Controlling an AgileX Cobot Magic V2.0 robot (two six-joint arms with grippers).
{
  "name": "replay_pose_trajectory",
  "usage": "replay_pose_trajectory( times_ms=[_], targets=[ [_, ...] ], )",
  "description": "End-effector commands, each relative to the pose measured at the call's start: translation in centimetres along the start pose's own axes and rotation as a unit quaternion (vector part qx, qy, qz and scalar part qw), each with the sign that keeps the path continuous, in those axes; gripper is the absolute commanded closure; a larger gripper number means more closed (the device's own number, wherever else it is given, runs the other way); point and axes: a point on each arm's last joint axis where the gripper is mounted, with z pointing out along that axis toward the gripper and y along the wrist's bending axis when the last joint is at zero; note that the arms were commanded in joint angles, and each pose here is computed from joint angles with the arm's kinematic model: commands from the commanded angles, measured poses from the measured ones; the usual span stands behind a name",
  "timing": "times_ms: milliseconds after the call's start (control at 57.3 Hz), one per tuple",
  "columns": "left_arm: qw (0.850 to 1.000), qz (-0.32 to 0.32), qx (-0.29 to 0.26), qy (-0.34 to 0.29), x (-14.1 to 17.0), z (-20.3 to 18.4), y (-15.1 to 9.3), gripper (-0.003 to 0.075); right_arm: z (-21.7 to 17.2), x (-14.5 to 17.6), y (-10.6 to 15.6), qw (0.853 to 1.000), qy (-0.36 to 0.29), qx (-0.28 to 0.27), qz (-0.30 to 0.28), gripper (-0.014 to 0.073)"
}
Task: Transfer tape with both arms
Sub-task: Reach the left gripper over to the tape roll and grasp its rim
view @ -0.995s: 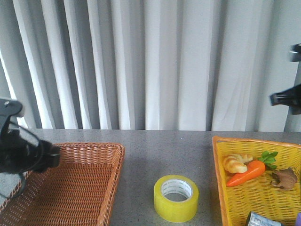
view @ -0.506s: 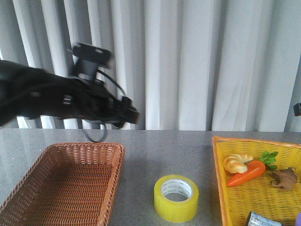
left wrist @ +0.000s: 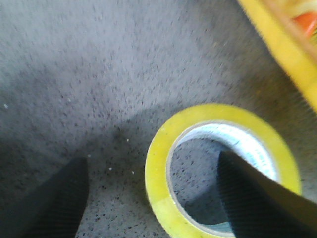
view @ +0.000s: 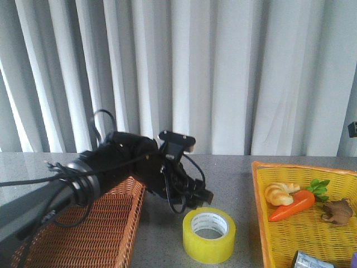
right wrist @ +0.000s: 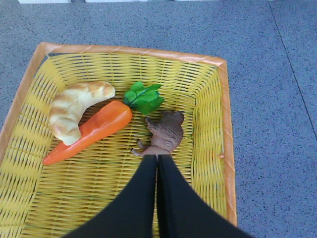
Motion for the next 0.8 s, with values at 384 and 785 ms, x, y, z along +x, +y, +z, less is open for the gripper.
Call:
replay_pose_trajectory(
  times_ms=[384, 785],
  targets=[
    [0.999, -0.027, 0.004, -0.017, -0.6, 0.1, -0.2, 0.026, -2.5, -1.0, -0.3, 0.998, -0.056, 0.006, 0.002, 0.0603],
    [0.999, -0.031, 0.007, -0.015, -0.3, 1.5, -0.2, 0.0678, -2.5, -1.0, -0.3, 0.998, -0.056, 0.006, 0.002, 0.0603]
  ],
)
